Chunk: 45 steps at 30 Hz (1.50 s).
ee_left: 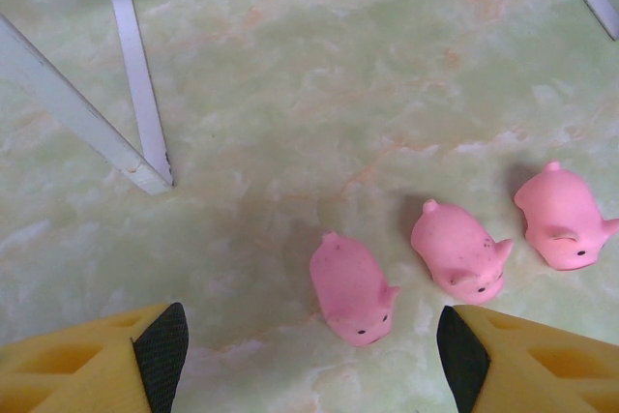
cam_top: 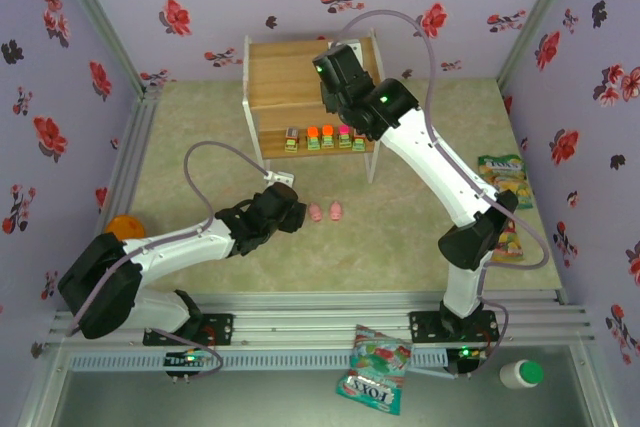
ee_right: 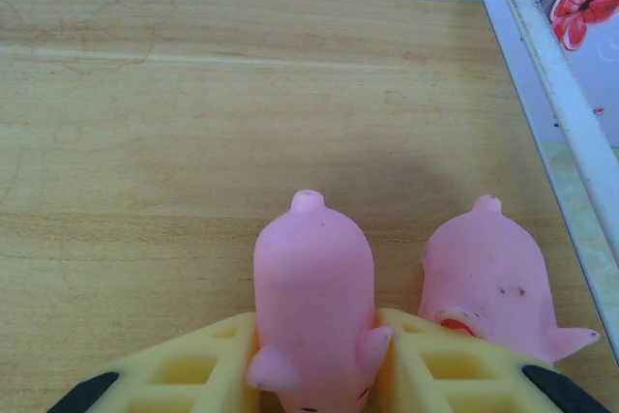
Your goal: Place and organize the plastic toys onto the shelf
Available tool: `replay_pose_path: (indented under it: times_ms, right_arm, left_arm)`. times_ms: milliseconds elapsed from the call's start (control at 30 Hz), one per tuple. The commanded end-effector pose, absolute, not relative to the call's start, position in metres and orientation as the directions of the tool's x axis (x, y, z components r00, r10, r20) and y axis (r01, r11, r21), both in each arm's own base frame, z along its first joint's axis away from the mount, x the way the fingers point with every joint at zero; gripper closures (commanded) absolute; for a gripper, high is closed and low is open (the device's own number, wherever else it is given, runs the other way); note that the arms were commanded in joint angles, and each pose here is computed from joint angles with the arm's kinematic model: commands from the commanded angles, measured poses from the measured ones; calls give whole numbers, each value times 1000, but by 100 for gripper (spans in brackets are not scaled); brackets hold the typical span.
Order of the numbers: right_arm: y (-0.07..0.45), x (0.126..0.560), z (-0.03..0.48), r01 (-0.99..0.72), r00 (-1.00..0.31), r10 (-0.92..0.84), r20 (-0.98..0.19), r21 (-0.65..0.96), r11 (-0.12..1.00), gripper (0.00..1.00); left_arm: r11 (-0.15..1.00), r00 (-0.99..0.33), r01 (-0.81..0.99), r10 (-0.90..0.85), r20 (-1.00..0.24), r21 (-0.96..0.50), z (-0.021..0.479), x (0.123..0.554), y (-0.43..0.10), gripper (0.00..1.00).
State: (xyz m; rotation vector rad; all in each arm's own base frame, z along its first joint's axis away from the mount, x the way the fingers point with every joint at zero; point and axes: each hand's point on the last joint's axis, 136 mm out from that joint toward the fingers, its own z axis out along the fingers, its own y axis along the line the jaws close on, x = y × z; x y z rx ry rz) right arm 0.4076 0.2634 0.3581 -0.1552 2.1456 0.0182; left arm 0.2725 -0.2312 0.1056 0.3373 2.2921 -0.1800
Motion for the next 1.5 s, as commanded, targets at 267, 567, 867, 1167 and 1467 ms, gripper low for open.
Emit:
replay_pose_path:
  times_ms: [267,567,867,1167,1467]
  right_arm:
    - [261,406,363,-114,-537,-113,-836,-61,992,58]
    - [264,405,375,-126,-519,-116,-847,-58,990,55]
    - [268,399,389,-142,-486,-125,-865,-63,988,55]
    - [278,386,403,-157,-431,-164,-888,-105,982,54]
    - [272,352,408,-223,-396,-141,-907,-54,973,54]
  left_arm:
    - [954,-654,301,193,-732,-17,104,271,-228,27]
    - [954,-653,300,192,-732,-17,104,272,-228,27]
    - [953,-654,303,196,-731,-16,104,272,-229,27]
    - [953,-653,302,193,-733,-18,105,272,-228,27]
    - [954,-654,298,188,-733,-21,104,272,-228,27]
